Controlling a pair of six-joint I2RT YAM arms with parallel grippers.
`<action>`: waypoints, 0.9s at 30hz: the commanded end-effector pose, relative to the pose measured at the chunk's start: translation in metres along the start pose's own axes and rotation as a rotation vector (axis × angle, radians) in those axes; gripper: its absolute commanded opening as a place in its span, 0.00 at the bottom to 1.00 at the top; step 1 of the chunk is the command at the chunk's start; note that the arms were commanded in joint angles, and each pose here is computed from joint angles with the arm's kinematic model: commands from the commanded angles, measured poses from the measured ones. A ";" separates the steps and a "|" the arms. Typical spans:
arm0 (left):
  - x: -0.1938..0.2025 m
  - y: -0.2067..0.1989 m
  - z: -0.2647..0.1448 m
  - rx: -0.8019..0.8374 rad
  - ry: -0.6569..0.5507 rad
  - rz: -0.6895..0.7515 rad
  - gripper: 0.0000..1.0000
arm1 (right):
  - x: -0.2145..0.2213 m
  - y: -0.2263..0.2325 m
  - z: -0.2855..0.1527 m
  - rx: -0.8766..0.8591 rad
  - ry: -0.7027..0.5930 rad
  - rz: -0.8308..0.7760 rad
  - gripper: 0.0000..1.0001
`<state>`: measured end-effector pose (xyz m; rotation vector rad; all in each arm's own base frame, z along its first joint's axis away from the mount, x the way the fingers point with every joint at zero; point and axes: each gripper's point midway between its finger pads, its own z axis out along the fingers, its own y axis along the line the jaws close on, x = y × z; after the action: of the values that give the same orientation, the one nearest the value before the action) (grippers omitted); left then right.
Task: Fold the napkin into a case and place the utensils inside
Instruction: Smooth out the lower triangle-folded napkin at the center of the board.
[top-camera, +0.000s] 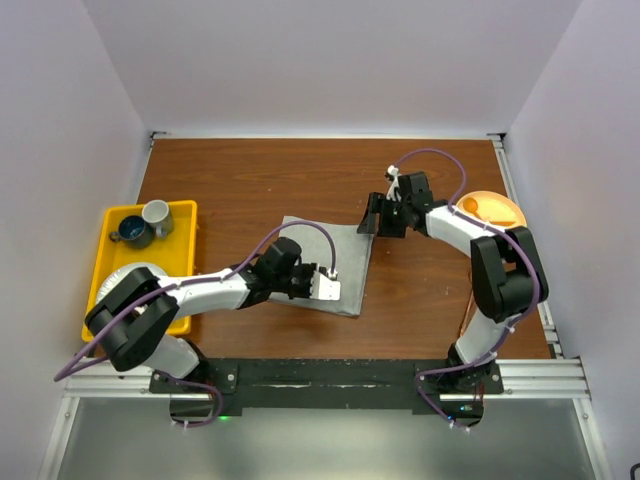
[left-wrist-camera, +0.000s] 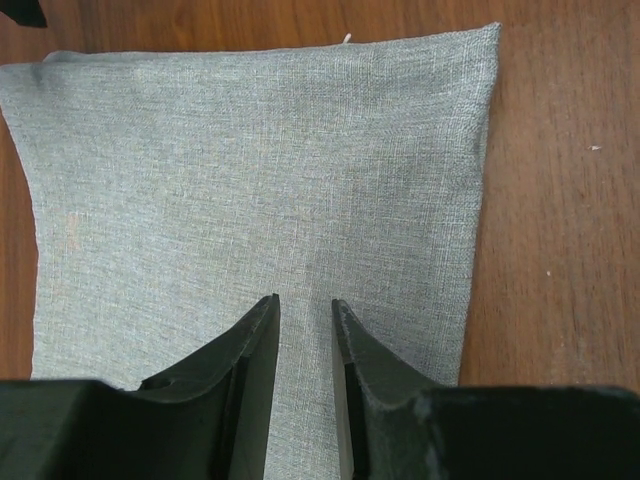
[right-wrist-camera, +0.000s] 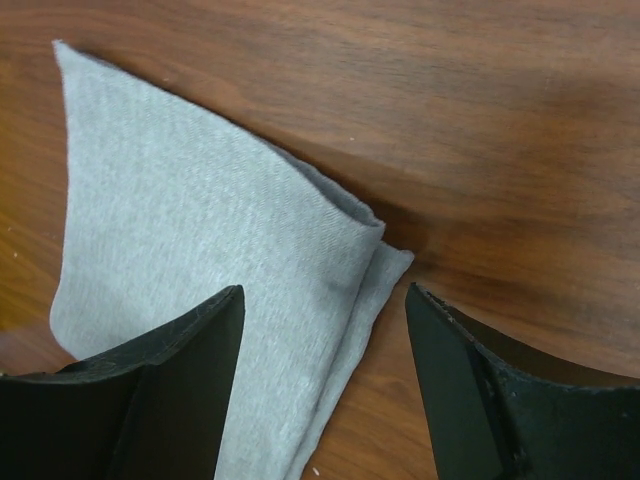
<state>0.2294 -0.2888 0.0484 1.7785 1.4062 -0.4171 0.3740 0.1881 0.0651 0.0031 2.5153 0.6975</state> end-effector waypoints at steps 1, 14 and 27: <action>-0.024 0.004 0.003 0.020 -0.083 0.022 0.35 | -0.025 0.001 0.005 0.008 -0.058 0.058 0.67; -0.077 -0.037 0.023 0.158 -0.176 0.052 0.52 | -0.001 -0.017 0.019 -0.033 0.036 0.243 0.65; -0.069 -0.049 0.047 0.193 -0.139 0.077 0.51 | 0.001 -0.015 0.028 -0.054 0.052 0.290 0.57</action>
<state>0.1660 -0.3495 0.0338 1.9436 1.2921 -0.6382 0.3833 0.1821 0.0362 0.3366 2.5907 0.8473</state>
